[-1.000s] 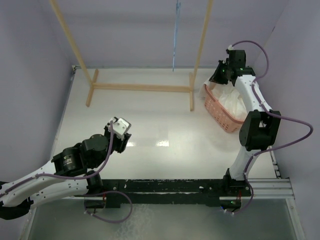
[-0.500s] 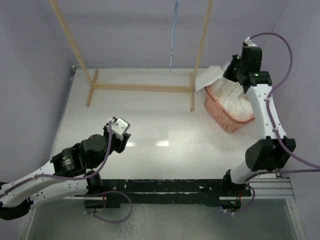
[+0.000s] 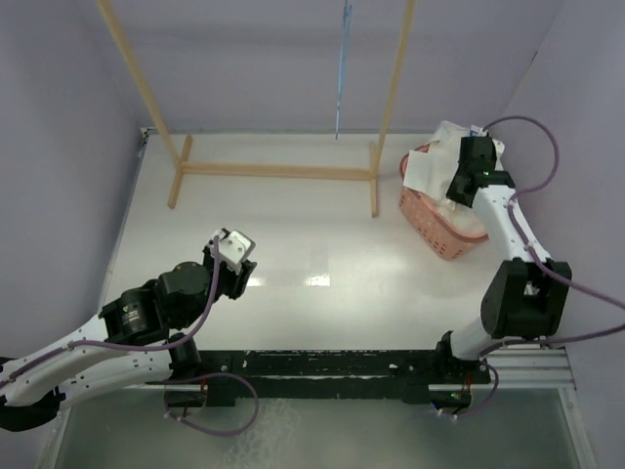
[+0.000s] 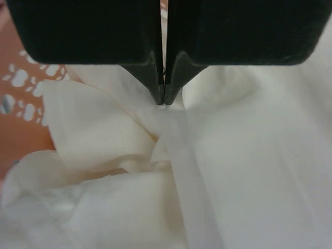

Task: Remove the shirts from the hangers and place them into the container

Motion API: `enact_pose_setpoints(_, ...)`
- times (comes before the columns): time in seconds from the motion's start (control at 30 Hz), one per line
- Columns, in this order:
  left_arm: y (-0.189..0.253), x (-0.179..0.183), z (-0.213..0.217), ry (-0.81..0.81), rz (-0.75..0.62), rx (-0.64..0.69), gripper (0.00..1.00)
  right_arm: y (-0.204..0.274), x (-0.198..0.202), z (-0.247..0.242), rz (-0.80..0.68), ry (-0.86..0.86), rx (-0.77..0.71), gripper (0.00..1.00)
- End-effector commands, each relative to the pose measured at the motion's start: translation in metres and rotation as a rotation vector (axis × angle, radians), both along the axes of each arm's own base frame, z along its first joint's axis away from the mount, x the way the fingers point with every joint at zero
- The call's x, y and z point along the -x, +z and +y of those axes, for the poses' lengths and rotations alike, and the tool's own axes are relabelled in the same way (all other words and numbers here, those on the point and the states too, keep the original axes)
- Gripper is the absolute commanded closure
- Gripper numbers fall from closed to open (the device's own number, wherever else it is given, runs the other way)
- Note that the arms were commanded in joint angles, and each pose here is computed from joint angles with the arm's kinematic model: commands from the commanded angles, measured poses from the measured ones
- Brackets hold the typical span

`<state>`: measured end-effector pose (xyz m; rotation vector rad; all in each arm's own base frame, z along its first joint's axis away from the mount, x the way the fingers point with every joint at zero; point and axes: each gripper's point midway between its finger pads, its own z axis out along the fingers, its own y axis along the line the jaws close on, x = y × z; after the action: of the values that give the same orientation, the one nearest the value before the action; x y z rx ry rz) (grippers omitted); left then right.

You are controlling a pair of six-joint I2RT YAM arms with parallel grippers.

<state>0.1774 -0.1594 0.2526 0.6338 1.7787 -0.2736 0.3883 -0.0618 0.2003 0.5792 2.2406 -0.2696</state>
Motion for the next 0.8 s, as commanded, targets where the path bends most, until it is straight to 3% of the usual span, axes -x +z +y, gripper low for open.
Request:
enact_pose_setpoints(0.0,0.011,0.0,-0.006,-0.01,-0.014,0.064,0.53,-0.06,-0.015,0.006,0.072,-0.012,-0.064,1.0)
enact_pose_setpoints(0.2,0.012,0.0,-0.005,-0.01,-0.016,0.07,0.53,-0.124,-0.023,0.023,0.232,0.038,-0.155,1.0)
enact_pose_setpoints(0.37,0.012,-0.001,-0.006,-0.007,-0.014,0.066,0.53,-0.142,-0.02,0.023,0.269,0.03,-0.155,0.93)
enact_pose_setpoints(0.6,0.011,-0.001,-0.008,-0.011,-0.011,0.06,0.52,-0.115,-0.02,0.01,0.216,-0.006,-0.09,0.56)
enact_pose_setpoints(0.77,0.01,-0.002,-0.007,-0.007,-0.011,0.058,0.52,-0.088,-0.015,0.011,0.187,-0.013,-0.098,0.48)
